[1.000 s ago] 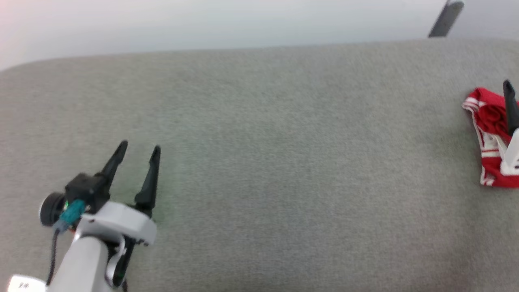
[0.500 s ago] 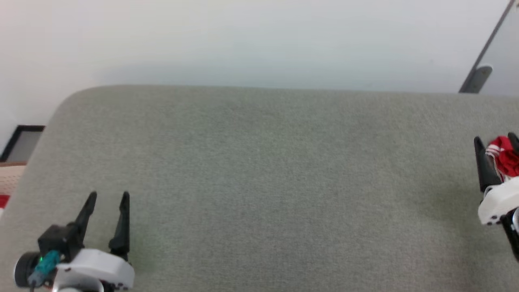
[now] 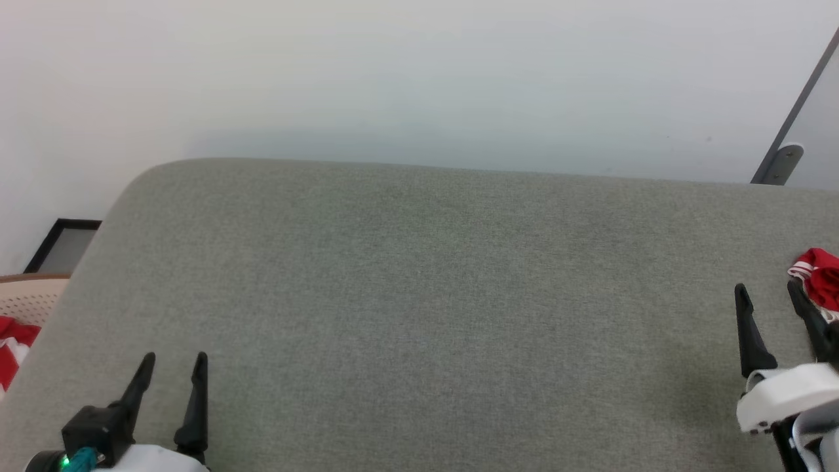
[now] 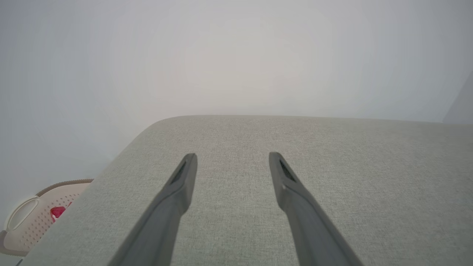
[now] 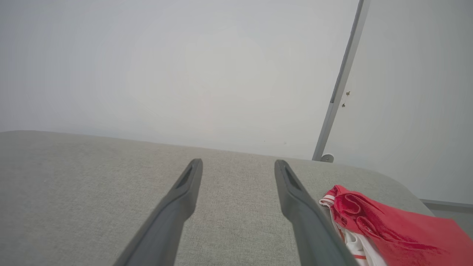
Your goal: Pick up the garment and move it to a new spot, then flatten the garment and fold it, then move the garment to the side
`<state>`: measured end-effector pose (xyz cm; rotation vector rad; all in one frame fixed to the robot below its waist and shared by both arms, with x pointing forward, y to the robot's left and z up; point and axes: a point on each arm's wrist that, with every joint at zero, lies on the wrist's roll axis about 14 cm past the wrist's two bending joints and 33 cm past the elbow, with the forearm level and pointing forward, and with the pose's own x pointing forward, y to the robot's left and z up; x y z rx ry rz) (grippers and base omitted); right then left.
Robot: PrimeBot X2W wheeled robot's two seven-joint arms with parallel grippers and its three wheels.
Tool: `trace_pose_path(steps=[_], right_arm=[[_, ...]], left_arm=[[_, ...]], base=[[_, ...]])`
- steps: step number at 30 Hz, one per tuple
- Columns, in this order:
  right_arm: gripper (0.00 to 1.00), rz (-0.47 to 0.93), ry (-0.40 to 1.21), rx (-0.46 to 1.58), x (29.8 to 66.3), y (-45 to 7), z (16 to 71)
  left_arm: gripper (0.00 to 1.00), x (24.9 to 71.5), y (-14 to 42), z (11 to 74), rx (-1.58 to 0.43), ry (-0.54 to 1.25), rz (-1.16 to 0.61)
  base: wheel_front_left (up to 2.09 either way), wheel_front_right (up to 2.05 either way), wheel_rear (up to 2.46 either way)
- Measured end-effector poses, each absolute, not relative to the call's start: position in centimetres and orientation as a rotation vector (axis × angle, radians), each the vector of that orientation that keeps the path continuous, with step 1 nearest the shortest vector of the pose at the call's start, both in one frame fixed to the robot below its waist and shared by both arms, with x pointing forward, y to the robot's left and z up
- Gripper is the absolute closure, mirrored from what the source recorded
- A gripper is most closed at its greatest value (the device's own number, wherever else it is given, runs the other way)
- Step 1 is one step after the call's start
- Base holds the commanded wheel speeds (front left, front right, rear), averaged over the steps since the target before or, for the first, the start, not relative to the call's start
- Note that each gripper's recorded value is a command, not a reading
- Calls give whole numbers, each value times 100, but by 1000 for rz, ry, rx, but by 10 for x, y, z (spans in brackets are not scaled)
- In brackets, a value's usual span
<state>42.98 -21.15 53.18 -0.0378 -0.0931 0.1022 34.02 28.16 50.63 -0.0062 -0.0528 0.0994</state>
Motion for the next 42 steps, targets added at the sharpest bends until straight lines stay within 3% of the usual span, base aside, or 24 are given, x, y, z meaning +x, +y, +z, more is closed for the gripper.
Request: trace_pose_path(steps=[16, 37, 38, 42], right_arm=[[0, 51, -82, 17, 380, -202, 510], [0, 36, -61, 38, 369, -200, 501], [100, 36, -55, 40, 369, -200, 499], [100, 29, -1, 53, 364, -199, 483]], left_arm=[[0, 346, 268, 499, -16, -30, 50], [0, 347, 262, 503, -36, -48, 50], [100, 347, 262, 501, -40, -45, 51], [100, 340, 255, 480, -75, 16, 56]], base=[[0, 0, 0], [0, 0, 0], [0, 0, 0], [0, 0, 0]])
